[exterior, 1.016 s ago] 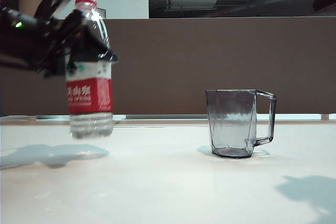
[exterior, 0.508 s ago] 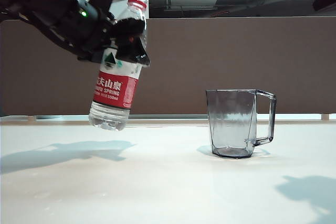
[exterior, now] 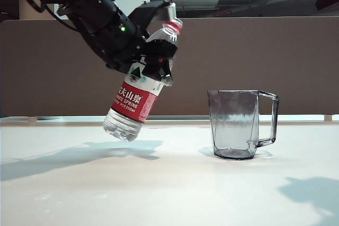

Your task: Pick up the mineral water bottle with the left hand on the table and pour water into the mug until it's half full.

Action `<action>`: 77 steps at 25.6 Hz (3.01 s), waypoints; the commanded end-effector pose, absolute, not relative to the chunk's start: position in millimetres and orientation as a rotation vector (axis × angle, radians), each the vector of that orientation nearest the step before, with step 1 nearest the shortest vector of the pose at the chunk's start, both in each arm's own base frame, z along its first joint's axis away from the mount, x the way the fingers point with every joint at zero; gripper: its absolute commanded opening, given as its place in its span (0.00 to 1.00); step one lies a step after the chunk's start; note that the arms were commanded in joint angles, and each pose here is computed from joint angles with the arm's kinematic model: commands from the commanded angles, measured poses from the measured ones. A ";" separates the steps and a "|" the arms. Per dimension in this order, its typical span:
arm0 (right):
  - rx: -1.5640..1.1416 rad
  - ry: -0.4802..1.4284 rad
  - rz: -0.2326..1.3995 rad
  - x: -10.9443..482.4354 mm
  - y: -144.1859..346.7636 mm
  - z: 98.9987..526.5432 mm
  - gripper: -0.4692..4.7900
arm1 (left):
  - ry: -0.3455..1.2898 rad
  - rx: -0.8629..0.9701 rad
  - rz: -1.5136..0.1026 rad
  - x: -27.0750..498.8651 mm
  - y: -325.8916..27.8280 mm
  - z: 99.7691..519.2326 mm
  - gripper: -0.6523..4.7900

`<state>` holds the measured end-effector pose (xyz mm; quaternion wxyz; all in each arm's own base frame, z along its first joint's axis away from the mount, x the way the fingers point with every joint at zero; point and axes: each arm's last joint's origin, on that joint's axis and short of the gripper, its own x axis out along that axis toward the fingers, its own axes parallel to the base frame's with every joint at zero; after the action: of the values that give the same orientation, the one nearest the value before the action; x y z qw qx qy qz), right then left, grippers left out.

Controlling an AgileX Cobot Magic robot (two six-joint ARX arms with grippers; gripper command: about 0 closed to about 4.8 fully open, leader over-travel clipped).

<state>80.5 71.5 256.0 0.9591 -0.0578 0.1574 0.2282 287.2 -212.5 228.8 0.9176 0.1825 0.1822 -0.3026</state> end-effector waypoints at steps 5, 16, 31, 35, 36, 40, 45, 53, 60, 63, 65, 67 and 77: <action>-0.101 0.297 0.461 80.6 71.5 260.0 0.09 | 0.239 0.544 -0.632 285.4 -254.1 244.2 0.61; -0.100 0.297 0.461 80.6 71.5 260.0 0.09 | 0.247 0.736 -0.560 283.0 -264.9 227.6 0.61; -0.100 0.297 0.462 80.6 71.6 260.0 0.09 | 0.178 0.957 -0.536 278.9 -275.7 224.5 0.61; -0.100 0.297 0.462 80.6 71.5 260.0 0.09 | 0.156 1.034 -0.526 277.0 -279.1 223.2 0.61; -0.101 0.298 0.462 80.6 71.5 260.0 0.09 | 0.153 1.046 -0.512 277.4 -279.2 223.2 0.61; -0.100 0.298 0.463 80.6 71.6 260.0 0.09 | 0.155 1.064 -0.475 278.8 -279.3 221.8 0.61; -0.100 0.298 0.463 80.6 71.6 260.0 0.09 | 0.142 1.123 -0.466 279.0 -279.1 222.3 0.61; -0.100 0.298 0.464 80.6 71.6 260.0 0.09 | 0.119 1.212 -0.475 279.2 -279.4 222.9 0.61; -0.100 0.298 0.464 80.6 71.6 260.0 0.09 | 0.129 1.247 -0.434 282.2 -280.9 217.8 0.61; -0.100 0.298 0.464 80.6 71.6 260.0 0.09 | 0.118 1.250 -0.431 282.8 -281.9 217.2 0.61; -0.101 0.299 0.464 80.5 71.6 259.9 0.09 | 0.106 1.276 -0.430 283.0 -282.1 218.0 0.61; -0.101 0.299 0.464 80.5 71.6 259.9 0.09 | 0.095 1.274 -0.414 283.4 -282.3 219.5 0.61; -0.105 0.306 0.463 80.4 71.4 259.1 0.09 | 0.069 1.370 -0.409 283.6 -282.6 220.7 0.61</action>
<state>80.5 71.5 255.9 0.9588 -0.0582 0.1581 0.2287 283.2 -280.4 208.7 0.7450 0.6320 0.0565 -0.2056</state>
